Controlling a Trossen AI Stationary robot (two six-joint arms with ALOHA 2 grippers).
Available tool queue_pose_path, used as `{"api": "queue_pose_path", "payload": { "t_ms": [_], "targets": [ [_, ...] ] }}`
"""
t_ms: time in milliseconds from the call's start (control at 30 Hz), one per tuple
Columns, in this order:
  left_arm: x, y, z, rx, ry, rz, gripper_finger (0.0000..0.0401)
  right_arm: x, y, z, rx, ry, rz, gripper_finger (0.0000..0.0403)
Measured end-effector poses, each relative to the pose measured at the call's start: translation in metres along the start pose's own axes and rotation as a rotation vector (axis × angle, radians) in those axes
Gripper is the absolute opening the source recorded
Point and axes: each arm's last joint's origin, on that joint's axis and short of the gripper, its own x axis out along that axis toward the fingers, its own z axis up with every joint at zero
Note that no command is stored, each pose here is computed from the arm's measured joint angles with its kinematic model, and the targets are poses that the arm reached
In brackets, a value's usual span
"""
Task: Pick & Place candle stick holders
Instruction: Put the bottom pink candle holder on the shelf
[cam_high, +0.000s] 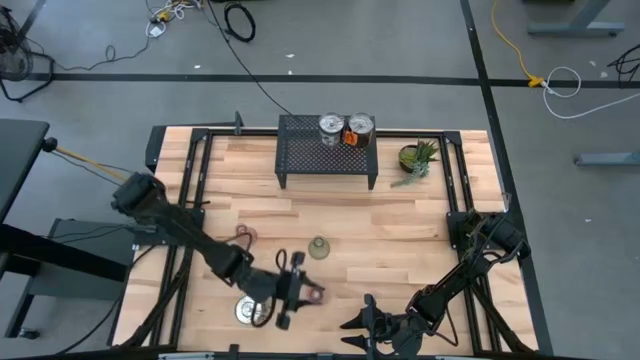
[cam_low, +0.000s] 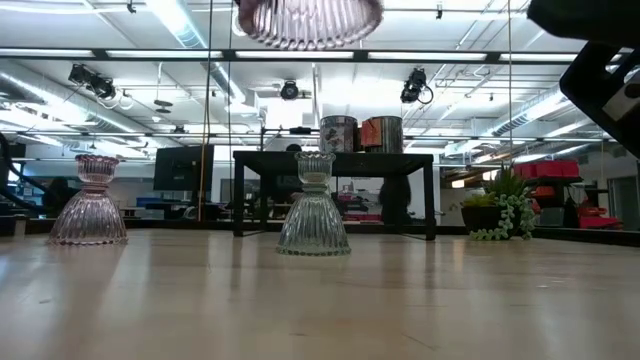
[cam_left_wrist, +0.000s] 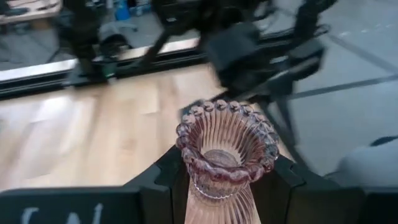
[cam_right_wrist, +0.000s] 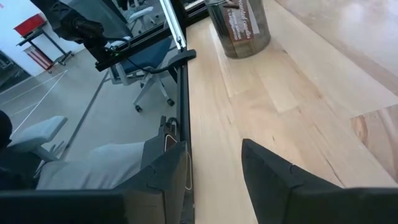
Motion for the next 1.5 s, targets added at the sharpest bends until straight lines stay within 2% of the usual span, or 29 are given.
{"api": "queue_pose_path", "payload": {
  "t_ms": [233,467,600,767,1067,1267,1500],
  "targets": [
    [-0.007,0.048,0.019,0.034,0.007,0.118,0.0134,0.000,0.000,0.000,0.002,-0.002,-0.002,0.0152],
    [-0.005,0.105,0.026,0.037,0.020,0.187,0.0134,0.000,0.002,0.003,0.027,-0.026,0.016,0.0152],
    [-0.005,0.148,0.025,0.006,0.034,0.235,0.0134,0.000,0.003,0.004,0.018,-0.037,0.024,0.0152],
    [-0.008,0.197,0.020,-0.044,0.043,0.242,0.0134,0.000,0.003,0.004,-0.018,-0.034,0.030,0.0152],
    [-0.027,0.270,0.012,-0.115,0.012,0.296,0.0134,0.007,-0.004,0.011,-0.123,-0.055,-0.007,0.0152],
    [-0.043,0.307,0.005,-0.150,-0.005,0.309,0.0134,0.015,-0.014,0.020,-0.130,-0.069,-0.043,0.0152],
    [-0.054,0.325,0.001,-0.172,-0.015,0.304,0.0134,0.018,-0.018,0.021,-0.134,-0.052,-0.041,0.0152]
  ]
}}
